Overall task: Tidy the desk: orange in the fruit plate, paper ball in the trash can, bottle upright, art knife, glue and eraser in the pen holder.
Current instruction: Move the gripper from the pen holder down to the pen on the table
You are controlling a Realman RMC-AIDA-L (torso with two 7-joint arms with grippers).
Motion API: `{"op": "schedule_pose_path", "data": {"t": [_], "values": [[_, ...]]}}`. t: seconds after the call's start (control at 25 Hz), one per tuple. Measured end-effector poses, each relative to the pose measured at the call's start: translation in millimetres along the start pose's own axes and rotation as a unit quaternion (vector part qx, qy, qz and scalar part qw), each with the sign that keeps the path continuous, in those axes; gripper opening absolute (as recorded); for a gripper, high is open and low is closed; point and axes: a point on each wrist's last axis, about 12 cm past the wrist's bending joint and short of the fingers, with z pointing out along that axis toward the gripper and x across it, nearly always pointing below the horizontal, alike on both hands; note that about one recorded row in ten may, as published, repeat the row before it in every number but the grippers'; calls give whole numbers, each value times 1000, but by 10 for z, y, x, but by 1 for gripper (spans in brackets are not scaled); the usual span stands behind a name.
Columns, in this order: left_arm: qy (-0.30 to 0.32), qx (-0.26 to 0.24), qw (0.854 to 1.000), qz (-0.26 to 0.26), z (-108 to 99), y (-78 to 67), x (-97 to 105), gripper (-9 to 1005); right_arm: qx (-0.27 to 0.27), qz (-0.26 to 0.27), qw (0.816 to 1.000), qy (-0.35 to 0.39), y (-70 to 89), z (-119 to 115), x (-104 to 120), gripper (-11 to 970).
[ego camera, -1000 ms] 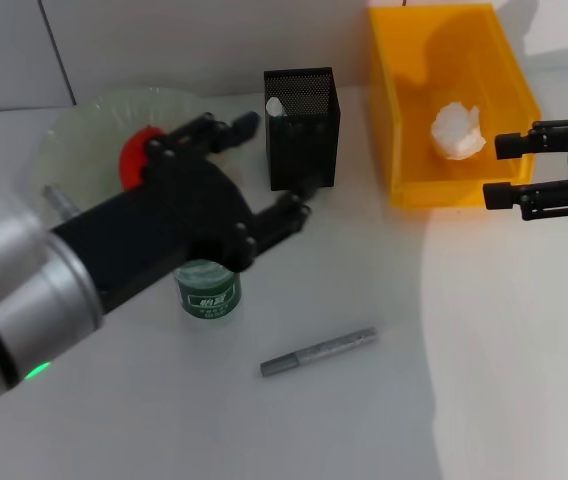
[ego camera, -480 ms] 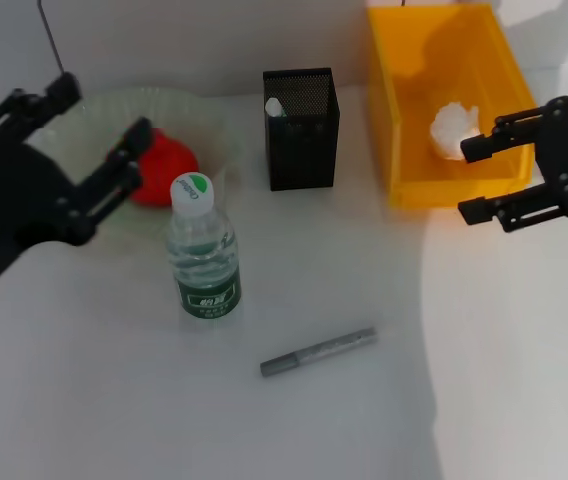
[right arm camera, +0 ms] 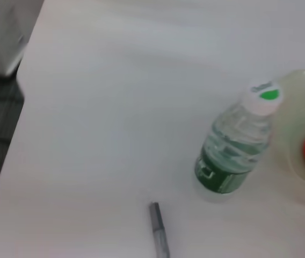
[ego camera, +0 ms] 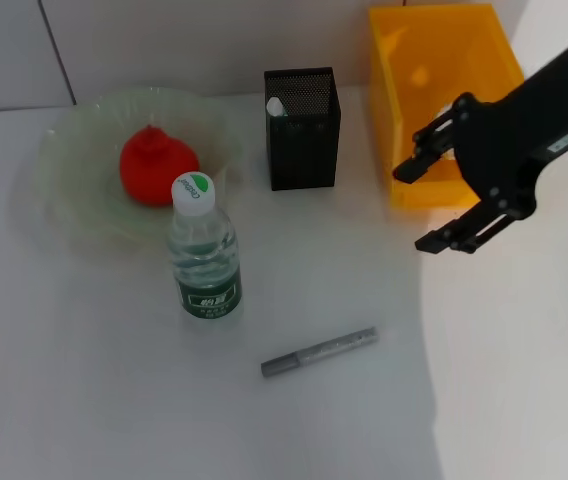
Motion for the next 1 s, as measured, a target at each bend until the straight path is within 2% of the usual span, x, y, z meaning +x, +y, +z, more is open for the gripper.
{"op": "schedule_pose_path", "data": {"t": [0.28,0.68,0.76,1.0], "values": [[29,-14,999,-2,-62,12,137,693,-20,-102,992,73,23,282,-382,736],[65,-37,997,6,-85,36,257,694,-69,-166,977,117,145,624,-497,723],[66,-38,997,5,-84,31,266,694,-71,-170,976,118,142,670,-492,723],[71,-31,997,-3,-62,-14,300,694,-103,-167,972,133,99,1000,-412,723]]}}
